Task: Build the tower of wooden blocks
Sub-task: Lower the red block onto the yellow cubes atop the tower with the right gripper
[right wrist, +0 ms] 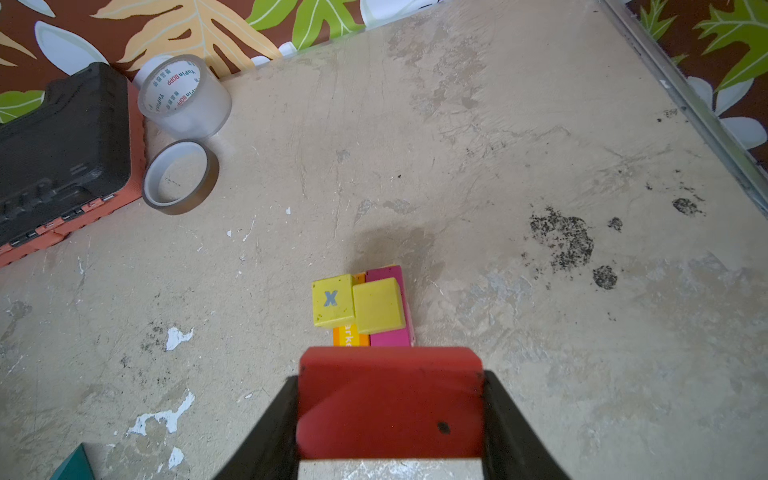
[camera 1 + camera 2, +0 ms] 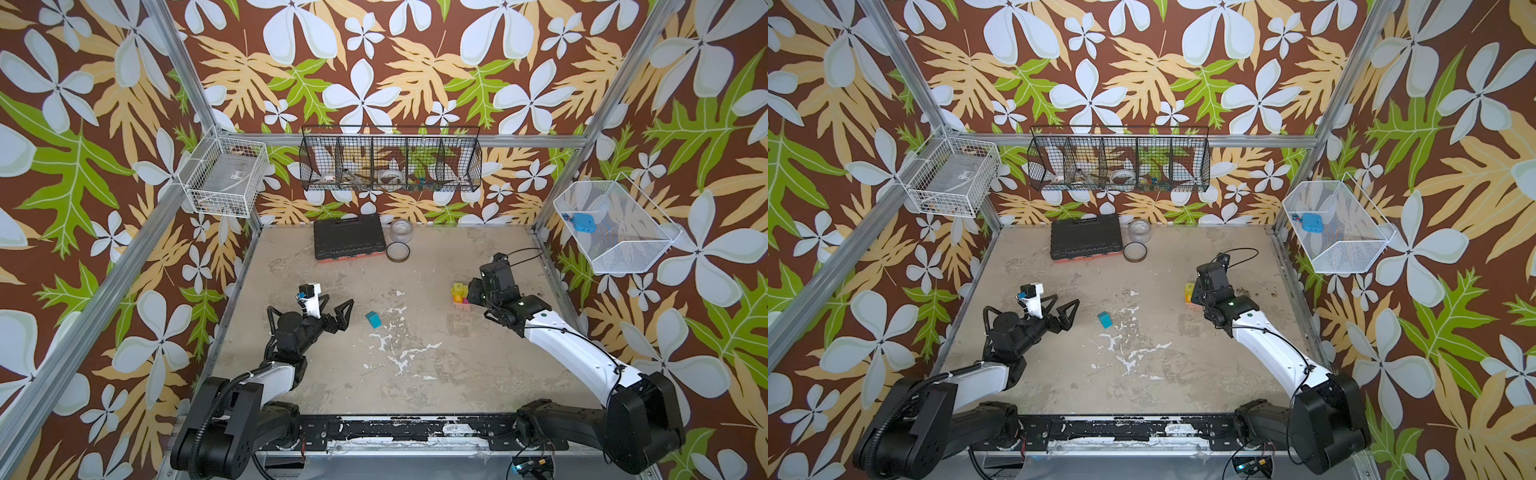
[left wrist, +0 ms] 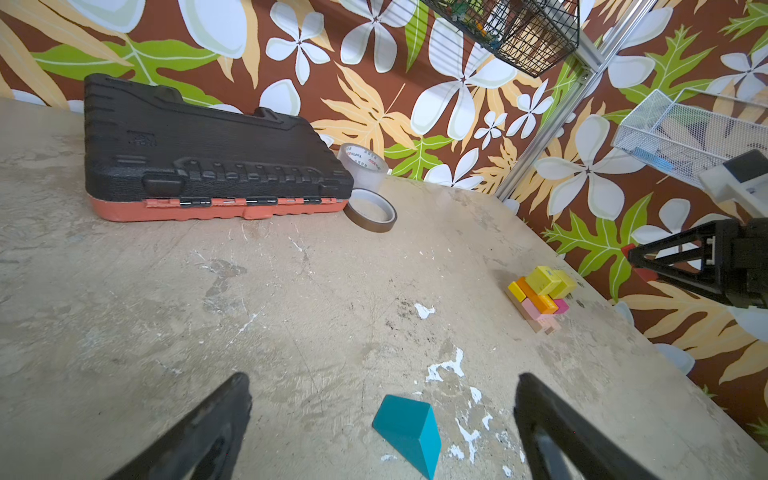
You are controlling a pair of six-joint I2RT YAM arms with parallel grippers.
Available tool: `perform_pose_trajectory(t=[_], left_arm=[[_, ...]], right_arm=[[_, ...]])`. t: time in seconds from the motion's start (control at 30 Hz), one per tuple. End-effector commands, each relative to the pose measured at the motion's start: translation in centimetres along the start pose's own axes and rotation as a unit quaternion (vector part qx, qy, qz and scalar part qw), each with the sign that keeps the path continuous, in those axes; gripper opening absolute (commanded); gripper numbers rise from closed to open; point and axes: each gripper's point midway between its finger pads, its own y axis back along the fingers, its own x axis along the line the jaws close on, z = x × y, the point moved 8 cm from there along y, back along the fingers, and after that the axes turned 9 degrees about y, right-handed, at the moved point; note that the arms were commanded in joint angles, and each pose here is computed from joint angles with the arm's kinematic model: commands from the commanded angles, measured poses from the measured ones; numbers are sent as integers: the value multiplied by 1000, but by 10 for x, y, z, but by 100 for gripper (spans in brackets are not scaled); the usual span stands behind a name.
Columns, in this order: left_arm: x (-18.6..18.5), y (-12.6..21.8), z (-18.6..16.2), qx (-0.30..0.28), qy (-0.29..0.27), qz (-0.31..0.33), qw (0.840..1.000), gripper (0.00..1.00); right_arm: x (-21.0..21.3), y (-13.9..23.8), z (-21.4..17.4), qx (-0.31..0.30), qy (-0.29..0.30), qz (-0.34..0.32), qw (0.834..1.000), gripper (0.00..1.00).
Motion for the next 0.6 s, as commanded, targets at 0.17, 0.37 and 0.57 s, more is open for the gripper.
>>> perform_pose_trajectory(t=[0.17,0.37,0.57], left_arm=[[-3,1,5,-16,-3,-11,1000,100],[-3,0,6,-16,-3,-10,1000,100],[-2,-3,5,-10,-1,-9,1000,100]], right_arm=[[0,-14,0,8,15,-27,999,19],[6,-36,-3,42,30,-41,998,18],[13,-47,0,57,37,-32,997,20]])
